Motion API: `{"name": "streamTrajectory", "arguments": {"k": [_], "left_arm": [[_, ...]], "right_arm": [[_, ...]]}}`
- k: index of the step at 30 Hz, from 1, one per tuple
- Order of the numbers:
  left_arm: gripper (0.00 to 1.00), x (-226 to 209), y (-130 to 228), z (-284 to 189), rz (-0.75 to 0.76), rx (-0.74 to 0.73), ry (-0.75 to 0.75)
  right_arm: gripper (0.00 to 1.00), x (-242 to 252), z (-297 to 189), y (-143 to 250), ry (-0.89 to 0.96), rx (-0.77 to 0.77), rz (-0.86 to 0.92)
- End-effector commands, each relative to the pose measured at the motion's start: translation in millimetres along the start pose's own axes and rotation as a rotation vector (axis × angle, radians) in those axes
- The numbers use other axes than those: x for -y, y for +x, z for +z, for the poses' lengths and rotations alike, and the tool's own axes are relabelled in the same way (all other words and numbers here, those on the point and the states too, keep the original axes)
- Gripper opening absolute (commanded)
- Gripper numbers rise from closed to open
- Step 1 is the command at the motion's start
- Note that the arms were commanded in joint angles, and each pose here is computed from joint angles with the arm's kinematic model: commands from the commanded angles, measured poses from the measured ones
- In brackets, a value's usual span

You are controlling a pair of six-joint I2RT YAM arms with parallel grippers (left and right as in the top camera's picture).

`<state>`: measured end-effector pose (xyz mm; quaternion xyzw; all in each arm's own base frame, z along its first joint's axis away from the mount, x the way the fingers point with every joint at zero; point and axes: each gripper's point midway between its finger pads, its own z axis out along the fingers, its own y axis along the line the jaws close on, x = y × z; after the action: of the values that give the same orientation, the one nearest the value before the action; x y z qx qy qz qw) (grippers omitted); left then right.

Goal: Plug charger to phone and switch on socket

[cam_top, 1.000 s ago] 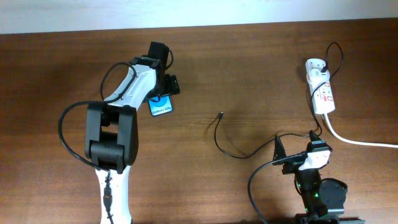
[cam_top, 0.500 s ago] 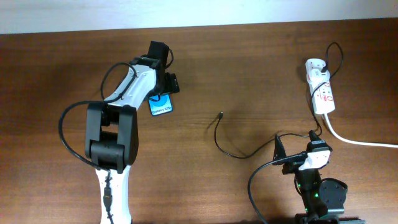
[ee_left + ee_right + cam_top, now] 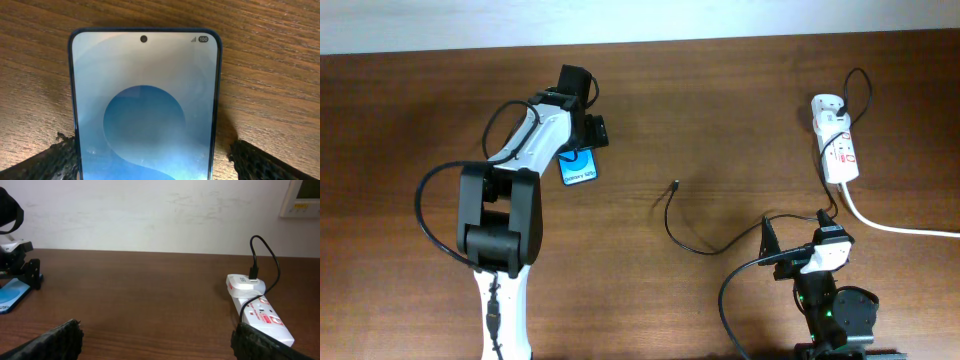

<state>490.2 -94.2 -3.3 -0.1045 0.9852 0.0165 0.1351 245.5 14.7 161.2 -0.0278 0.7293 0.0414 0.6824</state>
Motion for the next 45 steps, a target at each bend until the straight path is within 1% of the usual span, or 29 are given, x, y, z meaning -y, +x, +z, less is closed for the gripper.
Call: {"name": "streamTrajectory", "arguments": {"k": [1,5,10,13,17,24,28,39,42,45], "left_arm": [[0.99,-31,69,65,0.036,-0.239,-0.085],[0.99,-41,69,65,0.014,-0.259,-0.091],[0.99,-40,72,66,0.014,-0.27,-0.086],[0.99,-36,83,73,0.009,-0.312,-0.055],[0.99,-40,98,84,0.014,-0.362,-0.077],[0.99,-40,99,83,0.015,-0.368,-0.077],[0.99,-34,103,82,0.007,-0.388,-0.039],[0.99,-38,107,81,0.01,-0.406,-0.044],[0.99,-40,114,83,0.012,-0.422,-0.051],[0.97,-39,116,84,0.011,-0.425,-0.045]], "right_arm": [[0.98,2,0,2,0.009,0.001,-0.006],[0.98,2,0,2,0.009,0.001,-0.006],[0.98,2,0,2,0.009,0.001,-0.006],[0.98,2,0,2,0.009,0.0,-0.006],[0.98,2,0,2,0.009,0.001,-0.006],[0.98,2,0,2,0.009,0.0,-0.006],[0.98,2,0,2,0.009,0.0,-0.006],[0.98,2,0,2,0.009,0.0,-0.006],[0.98,2,0,2,0.009,0.001,-0.006],[0.98,2,0,2,0.009,0.0,-0.006]]}}
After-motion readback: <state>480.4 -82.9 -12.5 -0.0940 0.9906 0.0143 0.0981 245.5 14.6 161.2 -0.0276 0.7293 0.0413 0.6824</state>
